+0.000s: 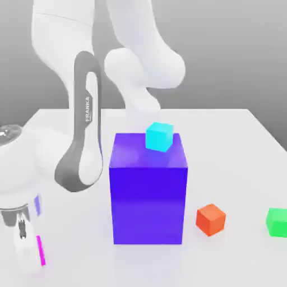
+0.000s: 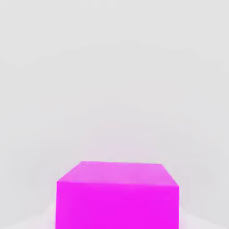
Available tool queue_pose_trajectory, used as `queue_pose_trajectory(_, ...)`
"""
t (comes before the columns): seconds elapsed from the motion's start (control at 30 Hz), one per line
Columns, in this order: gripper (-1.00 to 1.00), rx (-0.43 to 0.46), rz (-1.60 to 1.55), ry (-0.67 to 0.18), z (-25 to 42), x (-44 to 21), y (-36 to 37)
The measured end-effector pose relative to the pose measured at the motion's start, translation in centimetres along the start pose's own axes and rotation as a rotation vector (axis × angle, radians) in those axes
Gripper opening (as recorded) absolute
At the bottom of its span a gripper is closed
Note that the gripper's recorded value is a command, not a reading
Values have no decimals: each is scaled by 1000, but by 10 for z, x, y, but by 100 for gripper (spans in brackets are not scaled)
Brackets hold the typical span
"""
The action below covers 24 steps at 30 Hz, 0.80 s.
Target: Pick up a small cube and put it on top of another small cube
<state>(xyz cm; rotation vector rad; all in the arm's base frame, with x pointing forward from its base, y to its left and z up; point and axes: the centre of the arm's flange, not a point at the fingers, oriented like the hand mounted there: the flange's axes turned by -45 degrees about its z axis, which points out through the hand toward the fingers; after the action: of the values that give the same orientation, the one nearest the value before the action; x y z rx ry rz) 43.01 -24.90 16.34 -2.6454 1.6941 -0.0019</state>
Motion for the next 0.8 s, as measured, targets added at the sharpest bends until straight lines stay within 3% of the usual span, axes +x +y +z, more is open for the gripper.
queue_pose_trajectory(0.13,-100,6,-98,-9,-31,-39,-44)
queue_pose_trajectory(0.47,-100,12,-532,-29,-52,-256,-170)
queue_pose_trajectory(0.8,-100,6,-1031,-7,-63,-532,-170)
